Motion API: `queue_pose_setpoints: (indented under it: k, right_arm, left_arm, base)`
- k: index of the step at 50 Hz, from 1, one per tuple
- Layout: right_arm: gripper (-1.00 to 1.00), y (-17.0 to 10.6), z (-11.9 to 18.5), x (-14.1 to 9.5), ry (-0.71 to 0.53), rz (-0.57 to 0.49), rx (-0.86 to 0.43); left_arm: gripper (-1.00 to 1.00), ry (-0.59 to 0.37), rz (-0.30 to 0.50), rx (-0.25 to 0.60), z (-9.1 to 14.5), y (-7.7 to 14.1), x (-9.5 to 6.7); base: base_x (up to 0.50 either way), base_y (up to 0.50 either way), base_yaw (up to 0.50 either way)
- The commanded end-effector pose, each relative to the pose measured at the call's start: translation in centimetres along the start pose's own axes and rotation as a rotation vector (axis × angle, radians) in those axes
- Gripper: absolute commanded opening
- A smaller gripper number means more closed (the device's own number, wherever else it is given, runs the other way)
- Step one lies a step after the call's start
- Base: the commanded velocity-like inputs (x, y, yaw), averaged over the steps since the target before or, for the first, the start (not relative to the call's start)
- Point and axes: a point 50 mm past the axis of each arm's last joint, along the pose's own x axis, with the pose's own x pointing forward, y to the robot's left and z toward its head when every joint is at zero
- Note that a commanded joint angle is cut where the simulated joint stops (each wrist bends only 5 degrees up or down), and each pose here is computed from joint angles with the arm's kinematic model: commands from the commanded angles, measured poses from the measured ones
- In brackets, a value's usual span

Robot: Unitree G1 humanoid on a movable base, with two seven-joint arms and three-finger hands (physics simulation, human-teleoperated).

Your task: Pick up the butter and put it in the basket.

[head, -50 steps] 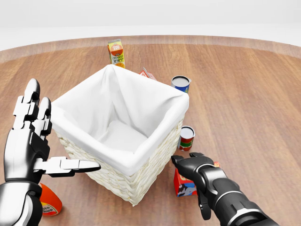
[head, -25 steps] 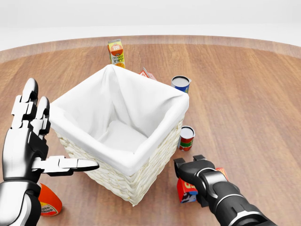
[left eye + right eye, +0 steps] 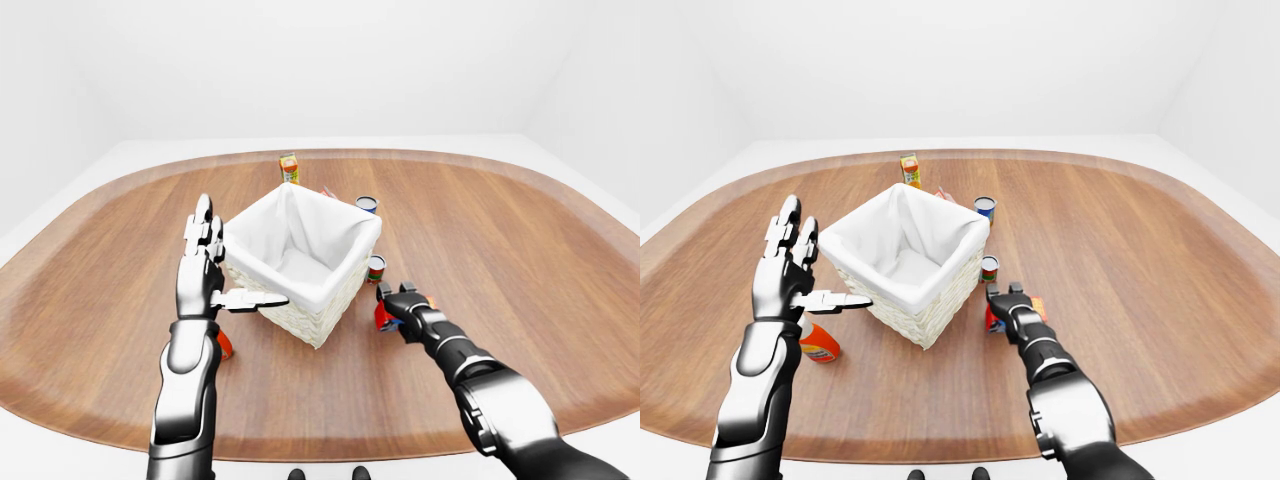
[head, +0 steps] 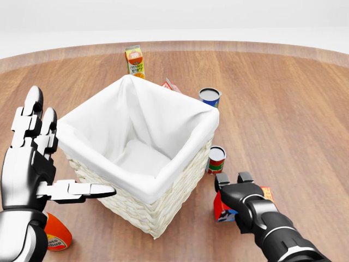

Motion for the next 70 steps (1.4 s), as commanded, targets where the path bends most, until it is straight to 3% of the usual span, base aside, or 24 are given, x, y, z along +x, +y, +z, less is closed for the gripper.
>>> queue_pose_setpoints:
  k: [1,2,8,16,25,32,40,51,61,70]
  right_arm:
    - [-1.00,-2.4,-2.5,-0.4,0.048,-0.136,0.116]
    - [-1.00,-1.3,-3.9,-0.7,0.084,-0.142,0.117]
    - [-1.00,-1.1,-6.6,-1.4,0.144,-0.164,0.165]
    - [-1.00,-1.5,-8.3,-2.0,0.172,-0.183,0.243]
    - [-1.00,-4.6,-9.1,-2.9,0.117,-0.252,0.410]
    - [-1.00,-8.5,-9.1,-4.4,0.010,-0.343,0.520]
    - [-1.00,-14.6,-7.4,-7.1,-0.225,-0.498,0.640]
    - [-1.00,-20.9,-3.5,-11.5,-0.484,-0.689,0.583]
    - [-1.00,-23.9,-0.6,-14.7,-0.638,-0.785,0.506]
    - [-1.00,-25.1,1.4,-16.0,-0.718,-0.809,0.499]
  left_arm:
    - [1.00,-0.011,0.000,0.000,0.2,0.0,0.0]
    - [1.00,-0.013,0.001,-0.001,0.3,0.0,0.0]
    - [1.00,-0.020,0.003,-0.001,0.5,0.1,0.0]
    - [1.00,-0.039,0.002,-0.003,0.9,0.2,0.0]
    - [1.00,-0.057,0.005,-0.002,1.3,0.4,0.2]
    - [1.00,-0.062,0.004,-0.001,1.4,0.4,0.2]
    - [1.00,-0.071,0.005,-0.001,1.6,0.3,0.1]
    - [1.00,-0.073,0.005,-0.001,1.7,0.4,0.1]
    - [1.00,-0.072,0.010,-0.003,1.7,0.5,0.1]
    - [1.00,-0.071,0.012,-0.005,1.7,0.6,0.0]
  base:
    - [0.00,0.00,0.00]
    - [0.00,0.00,0.00]
    - [0.00,0.00,0.00]
    - [0.00,0.00,0.00]
    - [0.00,0.00,0.00]
    - [0.00,0.00,0.00]
    - [0.00,0.00,0.00]
    - [0.00,0.00,0.00]
    - [0.00,0.00,0.00]
    - [0.00,0.00,0.00]
